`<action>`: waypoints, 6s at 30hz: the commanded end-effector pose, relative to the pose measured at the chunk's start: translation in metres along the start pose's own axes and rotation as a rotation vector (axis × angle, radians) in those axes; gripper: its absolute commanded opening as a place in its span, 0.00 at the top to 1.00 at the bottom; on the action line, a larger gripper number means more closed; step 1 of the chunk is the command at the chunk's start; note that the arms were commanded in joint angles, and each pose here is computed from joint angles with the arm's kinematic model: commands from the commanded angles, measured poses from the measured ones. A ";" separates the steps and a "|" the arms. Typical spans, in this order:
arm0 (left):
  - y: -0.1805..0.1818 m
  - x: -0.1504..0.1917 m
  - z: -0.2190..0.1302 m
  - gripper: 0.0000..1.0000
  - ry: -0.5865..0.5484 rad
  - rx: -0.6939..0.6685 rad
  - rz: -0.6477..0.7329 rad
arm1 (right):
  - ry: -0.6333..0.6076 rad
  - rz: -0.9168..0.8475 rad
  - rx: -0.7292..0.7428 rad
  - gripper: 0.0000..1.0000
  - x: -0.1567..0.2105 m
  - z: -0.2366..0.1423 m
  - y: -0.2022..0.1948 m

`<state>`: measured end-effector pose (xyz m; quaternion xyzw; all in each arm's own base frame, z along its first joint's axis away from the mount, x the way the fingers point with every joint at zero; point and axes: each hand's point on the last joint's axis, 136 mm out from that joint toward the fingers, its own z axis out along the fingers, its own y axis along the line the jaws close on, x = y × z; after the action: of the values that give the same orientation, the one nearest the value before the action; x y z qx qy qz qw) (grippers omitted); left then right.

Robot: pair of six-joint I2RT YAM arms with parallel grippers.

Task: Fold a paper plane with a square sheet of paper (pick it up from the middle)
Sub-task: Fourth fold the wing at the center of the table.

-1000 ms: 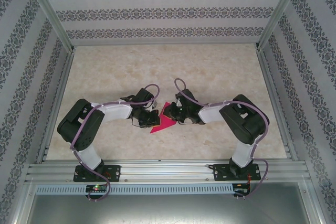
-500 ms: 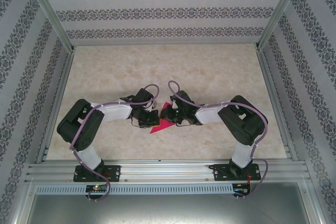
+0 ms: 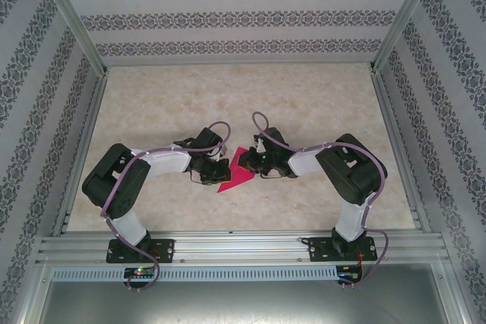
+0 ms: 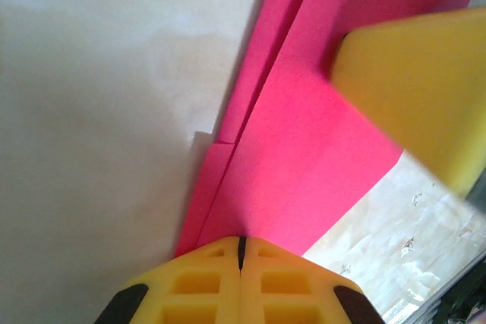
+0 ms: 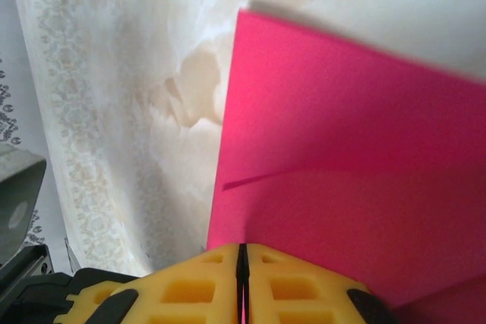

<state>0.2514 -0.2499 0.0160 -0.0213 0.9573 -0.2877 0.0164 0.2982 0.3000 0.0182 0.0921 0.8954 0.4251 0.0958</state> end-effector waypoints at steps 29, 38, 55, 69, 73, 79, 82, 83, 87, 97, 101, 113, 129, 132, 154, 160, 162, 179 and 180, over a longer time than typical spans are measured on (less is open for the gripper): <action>0.057 0.031 0.003 0.97 0.076 -0.197 -0.054 | -0.201 -0.090 0.007 0.93 -0.066 -0.077 0.021; 0.057 0.030 0.003 0.97 0.077 -0.195 -0.052 | -0.065 -0.092 0.008 1.00 0.000 -0.015 0.026; 0.056 0.031 0.004 0.97 0.085 -0.193 -0.051 | -0.142 -0.011 0.148 1.00 -0.031 -0.018 -0.054; 0.057 0.031 0.005 0.97 0.089 -0.193 -0.053 | -0.210 -0.011 0.131 1.00 -0.068 -0.039 -0.063; 0.057 0.032 0.005 0.97 0.091 -0.193 -0.052 | -0.238 -0.035 0.111 1.00 -0.076 -0.047 -0.054; 0.057 0.032 0.005 0.97 0.090 -0.192 -0.051 | -0.277 -0.094 0.063 0.99 -0.083 -0.067 -0.027; 0.057 0.032 0.005 0.97 0.090 -0.191 -0.051 | -0.274 -0.121 0.015 0.98 -0.080 -0.075 -0.008; 0.057 0.032 0.005 0.97 0.090 -0.192 -0.052 | -0.272 -0.128 0.002 0.97 -0.078 -0.077 -0.003; 0.057 0.032 0.005 0.97 0.088 -0.190 -0.051 | -0.239 -0.153 -0.022 0.96 -0.059 -0.076 0.016; 0.056 0.031 0.005 0.97 0.090 -0.188 -0.051 | -0.058 -0.121 -0.046 0.98 0.005 -0.009 0.025; 0.056 0.032 0.004 0.97 0.088 -0.188 -0.049 | -0.048 -0.088 -0.008 0.98 0.010 0.001 0.004; 0.003 0.007 -0.030 0.93 0.006 -0.064 0.028 | -0.024 -0.038 0.077 0.99 0.016 0.003 -0.032; -0.027 -0.019 0.006 0.86 0.032 0.107 0.000 | -0.019 -0.021 0.086 0.99 0.018 0.004 -0.037; -0.010 -0.012 0.013 0.86 0.057 0.044 -0.028 | -0.019 -0.016 0.090 0.99 0.018 0.005 -0.038; 0.044 0.048 -0.015 0.88 0.117 -0.137 -0.083 | -0.022 0.011 0.132 0.99 0.014 0.002 -0.056; 0.048 0.052 -0.022 0.88 0.114 -0.164 -0.074 | -0.020 0.015 0.138 1.00 0.014 0.003 -0.058; 0.053 0.055 -0.021 0.88 0.121 -0.178 -0.081 | -0.019 0.015 0.138 0.99 0.014 0.003 -0.058; 0.042 0.057 -0.040 0.90 0.059 -0.130 -0.052 | -0.019 0.018 0.133 0.99 0.013 0.004 -0.055; 0.037 0.053 -0.045 0.90 0.037 -0.112 -0.043 | -0.020 0.017 0.133 0.99 0.013 0.004 -0.054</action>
<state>0.1964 -0.2036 0.0215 -0.0373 0.9702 -0.2386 -0.0191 0.2917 0.3028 0.0174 0.0699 0.8868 0.4407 0.1199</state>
